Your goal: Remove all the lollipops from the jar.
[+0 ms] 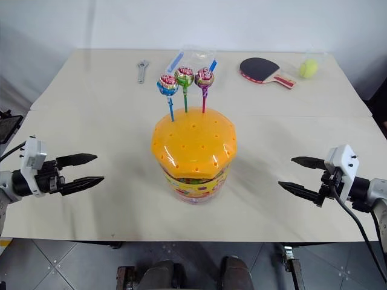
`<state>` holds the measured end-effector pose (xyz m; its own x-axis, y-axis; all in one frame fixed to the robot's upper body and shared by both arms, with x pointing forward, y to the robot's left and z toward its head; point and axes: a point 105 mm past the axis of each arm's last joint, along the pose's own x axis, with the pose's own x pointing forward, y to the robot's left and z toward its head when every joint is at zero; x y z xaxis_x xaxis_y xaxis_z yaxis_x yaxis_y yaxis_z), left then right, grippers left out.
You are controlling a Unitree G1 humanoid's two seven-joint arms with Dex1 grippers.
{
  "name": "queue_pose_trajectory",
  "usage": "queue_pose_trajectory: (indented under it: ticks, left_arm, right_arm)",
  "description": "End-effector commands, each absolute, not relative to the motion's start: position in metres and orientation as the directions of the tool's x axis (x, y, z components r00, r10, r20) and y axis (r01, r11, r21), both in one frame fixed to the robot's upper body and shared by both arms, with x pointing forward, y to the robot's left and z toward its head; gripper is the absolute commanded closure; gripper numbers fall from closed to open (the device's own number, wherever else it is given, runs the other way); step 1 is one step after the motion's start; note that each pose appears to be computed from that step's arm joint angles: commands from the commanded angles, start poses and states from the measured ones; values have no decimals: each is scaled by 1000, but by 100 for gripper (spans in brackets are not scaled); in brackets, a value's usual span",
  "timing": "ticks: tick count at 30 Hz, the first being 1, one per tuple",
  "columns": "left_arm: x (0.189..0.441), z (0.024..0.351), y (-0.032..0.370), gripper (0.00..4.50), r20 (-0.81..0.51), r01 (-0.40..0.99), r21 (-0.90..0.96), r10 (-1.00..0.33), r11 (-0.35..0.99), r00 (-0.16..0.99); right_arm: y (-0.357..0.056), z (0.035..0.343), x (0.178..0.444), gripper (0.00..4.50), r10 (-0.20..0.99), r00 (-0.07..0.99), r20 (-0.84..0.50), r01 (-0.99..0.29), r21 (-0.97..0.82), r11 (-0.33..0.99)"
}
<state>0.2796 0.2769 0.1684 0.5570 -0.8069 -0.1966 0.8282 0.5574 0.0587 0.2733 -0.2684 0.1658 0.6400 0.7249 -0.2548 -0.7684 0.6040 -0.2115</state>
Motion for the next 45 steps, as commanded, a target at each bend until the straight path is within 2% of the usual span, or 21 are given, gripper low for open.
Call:
queue_pose_trajectory:
  ticks: [1, 6, 10, 15, 18, 21, 25, 30, 33, 41, 45]
  left_arm:
    - [278, 183, 276, 0, -177, 832, 106, -813, 545, 555]
    - [291, 185, 278, 0, -190, 775, 127, -752, 619, 631]
    - [293, 196, 272, 0, -181, 780, 156, -759, 606, 626]
    - [294, 226, 253, 0, -147, 837, 237, -834, 493, 532]
    - [296, 240, 239, 0, -154, 868, 287, -875, 406, 460]
    - [297, 271, 204, 0, -109, 901, 349, -944, 258, 313]
    - [294, 308, 155, 0, -13, 926, 373, -998, 56, 66]
    - [286, 318, 118, 0, -23, 919, 363, -987, -155, -158]
    - [284, 324, 108, 0, -1, 908, 361, -973, -214, -229]
    - [286, 318, 95, 0, -38, 901, 323, -955, -290, -294]
    - [287, 312, 95, 84, -64, 903, 303, -952, -304, -299]
  right_arm:
    - [-269, 182, 274, 4, 722, 661, -207, -748, -253, 613]
    - [-267, 182, 275, 4, 719, 667, -198, -743, -254, 619]
    - [-267, 188, 274, 4, 720, 669, -184, -741, -252, 623]
    - [-260, 202, 263, 4, 755, 634, -166, -769, -240, 593]
    - [-259, 211, 262, 4, 743, 656, -134, -741, -299, 601]
    - [-252, 216, 250, 4, 774, 622, -120, -774, -242, 585]
    - [-241, 239, 237, 4, 848, 530, 23, -810, -282, 514]
    - [-221, 264, 228, 4, 908, 415, 57, -833, -378, 404]
    - [-217, 267, 227, 4, 915, 400, 53, -836, -388, 388]
    - [-219, 266, 233, 4, 882, 465, 69, -802, -390, 453]
    - [-222, 262, 231, 0, 868, 491, 73, -787, -390, 478]
